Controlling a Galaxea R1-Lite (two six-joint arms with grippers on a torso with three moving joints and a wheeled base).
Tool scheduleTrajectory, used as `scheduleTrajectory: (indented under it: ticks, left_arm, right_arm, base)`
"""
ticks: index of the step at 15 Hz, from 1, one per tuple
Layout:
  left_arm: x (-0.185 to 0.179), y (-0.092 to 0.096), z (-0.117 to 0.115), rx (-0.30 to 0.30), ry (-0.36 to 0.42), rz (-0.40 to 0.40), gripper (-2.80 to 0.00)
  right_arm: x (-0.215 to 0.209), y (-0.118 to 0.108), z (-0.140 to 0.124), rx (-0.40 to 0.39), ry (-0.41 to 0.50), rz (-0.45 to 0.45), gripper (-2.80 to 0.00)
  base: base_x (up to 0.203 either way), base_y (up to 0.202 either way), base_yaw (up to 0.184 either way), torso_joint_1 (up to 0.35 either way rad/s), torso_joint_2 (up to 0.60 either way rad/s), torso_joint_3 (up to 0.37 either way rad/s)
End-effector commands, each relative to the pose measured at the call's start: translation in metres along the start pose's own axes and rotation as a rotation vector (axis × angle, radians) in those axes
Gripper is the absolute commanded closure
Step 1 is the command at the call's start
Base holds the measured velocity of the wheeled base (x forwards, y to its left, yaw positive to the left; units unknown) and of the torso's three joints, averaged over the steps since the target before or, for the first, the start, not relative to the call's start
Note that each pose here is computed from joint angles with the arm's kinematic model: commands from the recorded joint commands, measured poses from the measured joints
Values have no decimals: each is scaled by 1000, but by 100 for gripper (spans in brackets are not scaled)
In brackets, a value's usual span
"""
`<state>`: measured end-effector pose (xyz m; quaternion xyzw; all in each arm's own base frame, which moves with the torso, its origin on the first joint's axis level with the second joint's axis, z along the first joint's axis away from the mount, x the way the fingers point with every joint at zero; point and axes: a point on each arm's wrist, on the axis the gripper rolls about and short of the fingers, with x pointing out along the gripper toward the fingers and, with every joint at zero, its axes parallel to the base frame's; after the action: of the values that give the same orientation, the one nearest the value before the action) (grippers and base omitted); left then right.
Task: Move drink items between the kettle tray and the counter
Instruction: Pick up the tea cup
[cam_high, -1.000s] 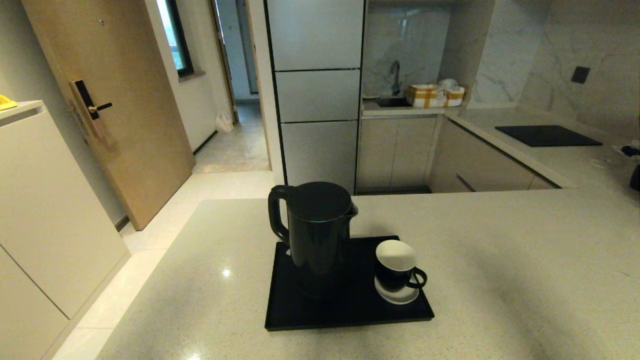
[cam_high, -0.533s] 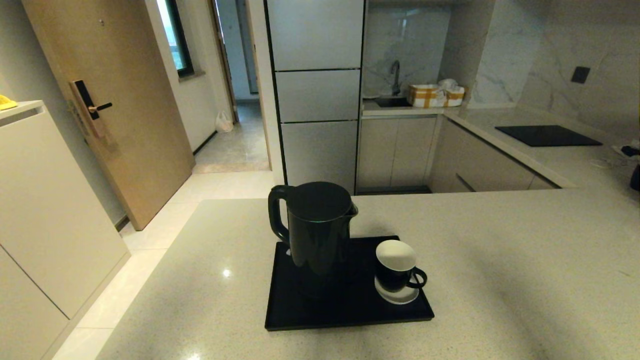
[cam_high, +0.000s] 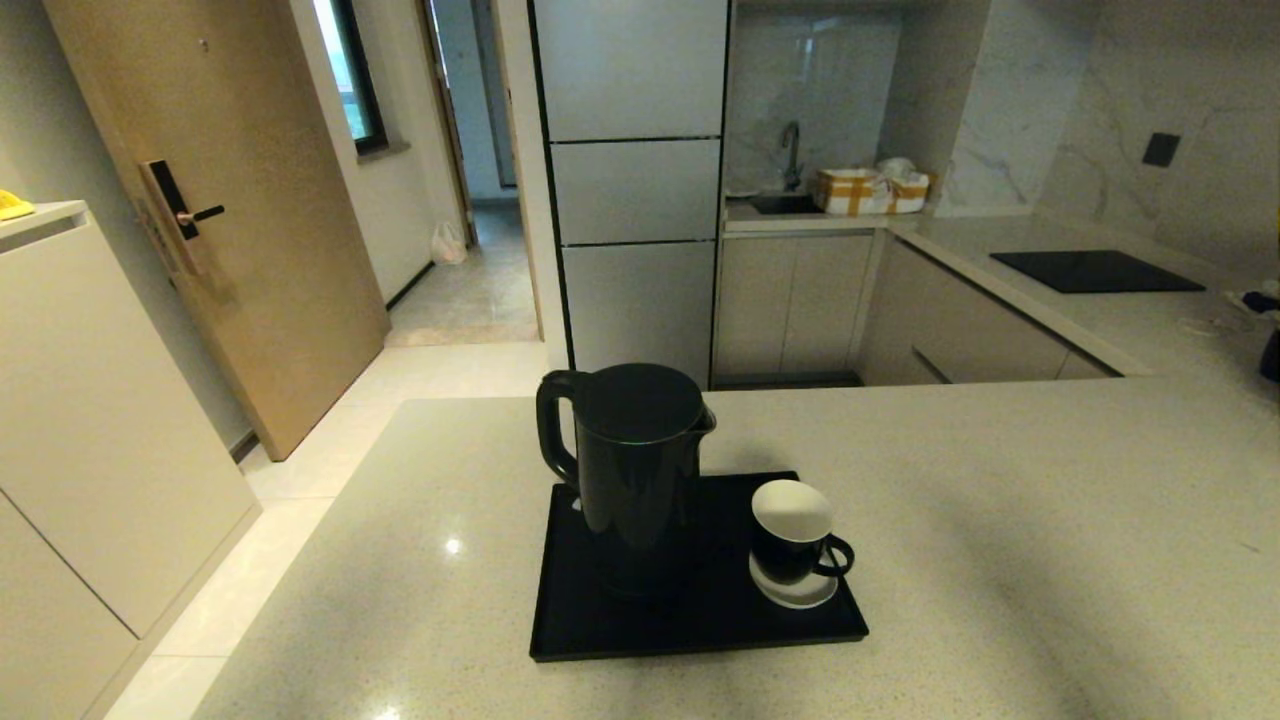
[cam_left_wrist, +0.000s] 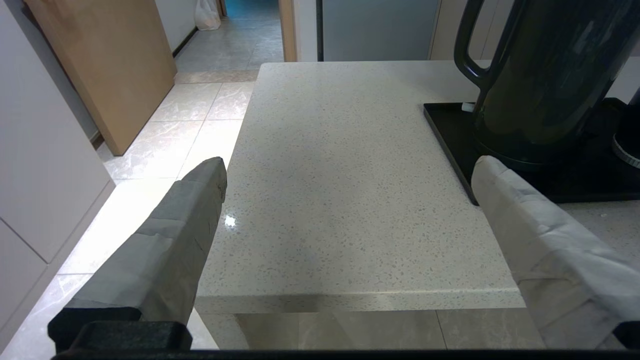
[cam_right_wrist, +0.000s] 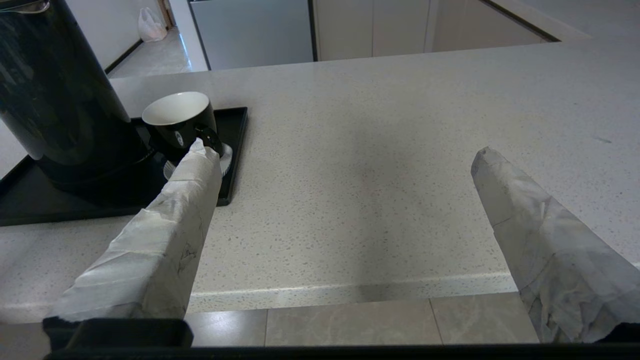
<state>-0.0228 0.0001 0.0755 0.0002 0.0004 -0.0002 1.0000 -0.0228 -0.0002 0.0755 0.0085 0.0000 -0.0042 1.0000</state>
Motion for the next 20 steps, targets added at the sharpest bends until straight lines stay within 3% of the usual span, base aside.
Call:
scheduleTrajectory:
  ticks: [1, 10, 13, 17, 20]
  left_arm:
    - [0, 0, 0, 0, 1, 0, -280]
    - [0, 0, 0, 0, 1, 0, -280]
    - [0, 0, 0, 0, -1, 0, -280]
    - [0, 0, 0, 0, 0, 0, -280]
    - [0, 0, 0, 0, -1, 0, -280]
  right_arm:
    - [0, 0, 0, 0, 0, 1, -280]
    - [-1, 0, 4, -3, -5, -4, -280]
    - [-11, 1, 46, 3, -38, 0, -280]
    - [-11, 1, 49, 6, -9, 1, -280]
    - [-14, 1, 93, 46, -60, 3, -280]
  base:
    - [0, 0, 0, 0, 0, 0]
    - [0, 0, 0, 0, 0, 0]
    - [0, 0, 0, 0, 0, 0]
    - [0, 0, 0, 0, 0, 0]
    - [0, 0, 0, 0, 0, 0]
